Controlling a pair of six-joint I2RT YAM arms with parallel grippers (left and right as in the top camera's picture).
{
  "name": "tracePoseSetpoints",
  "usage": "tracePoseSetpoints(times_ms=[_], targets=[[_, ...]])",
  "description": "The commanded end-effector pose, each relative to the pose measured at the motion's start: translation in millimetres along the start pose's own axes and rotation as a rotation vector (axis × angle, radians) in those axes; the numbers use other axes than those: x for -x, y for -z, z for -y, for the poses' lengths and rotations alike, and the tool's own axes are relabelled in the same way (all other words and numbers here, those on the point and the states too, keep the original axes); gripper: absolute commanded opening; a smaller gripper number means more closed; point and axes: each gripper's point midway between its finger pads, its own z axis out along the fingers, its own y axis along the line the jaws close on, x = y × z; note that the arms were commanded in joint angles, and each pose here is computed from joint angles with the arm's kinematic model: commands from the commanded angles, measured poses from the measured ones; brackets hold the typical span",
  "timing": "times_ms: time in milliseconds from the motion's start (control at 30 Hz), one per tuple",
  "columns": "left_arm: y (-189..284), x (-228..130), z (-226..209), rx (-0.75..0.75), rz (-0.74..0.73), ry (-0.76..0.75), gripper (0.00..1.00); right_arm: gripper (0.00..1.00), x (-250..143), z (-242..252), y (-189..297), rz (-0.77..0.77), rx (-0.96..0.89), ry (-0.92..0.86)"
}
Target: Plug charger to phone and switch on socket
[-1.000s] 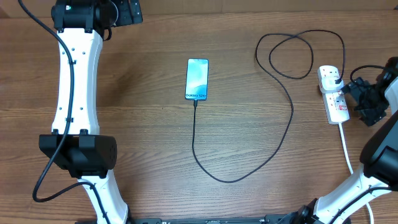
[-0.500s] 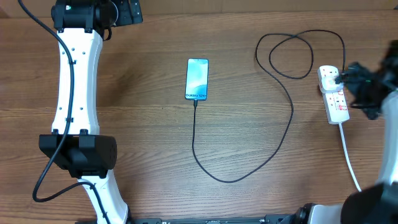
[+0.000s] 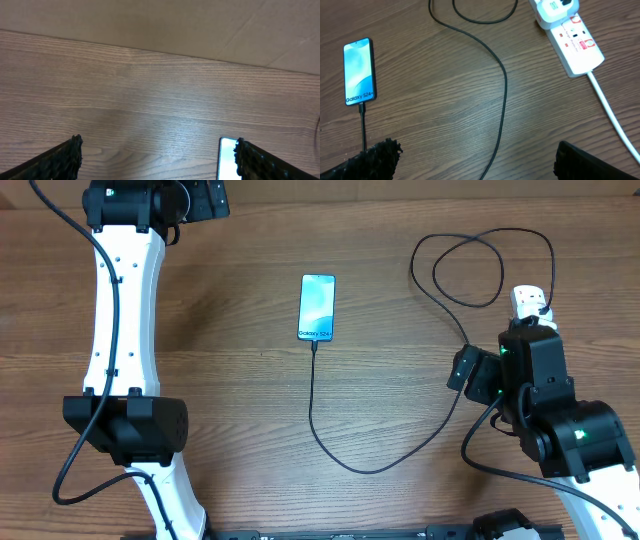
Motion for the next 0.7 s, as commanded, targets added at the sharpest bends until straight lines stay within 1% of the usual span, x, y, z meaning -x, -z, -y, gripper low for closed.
tracePoseSetpoints(times_ms=[0,267,433,533,667], targets=[[1,2,0,0.008,0.008,-0.021,1.0,1.0,-4,-6,-4,-0.026,0.027,0.012],[1,2,0,0.008,0.008,-0.021,1.0,1.0,-10,-8,-22,-0.091,-0.008,0.026],[1,2,0,0.008,0.008,-0.021,1.0,1.0,-10,-8,-22,-0.092,-0.005,0.026],[1,2,0,0.008,0.008,-0.021,1.0,1.0,-5,-8,-7,-0.032,0.03,0.013],[1,2,0,0.008,0.008,-0.021,1.0,1.0,-8,-4,7,0.141,0.134,-0.024]])
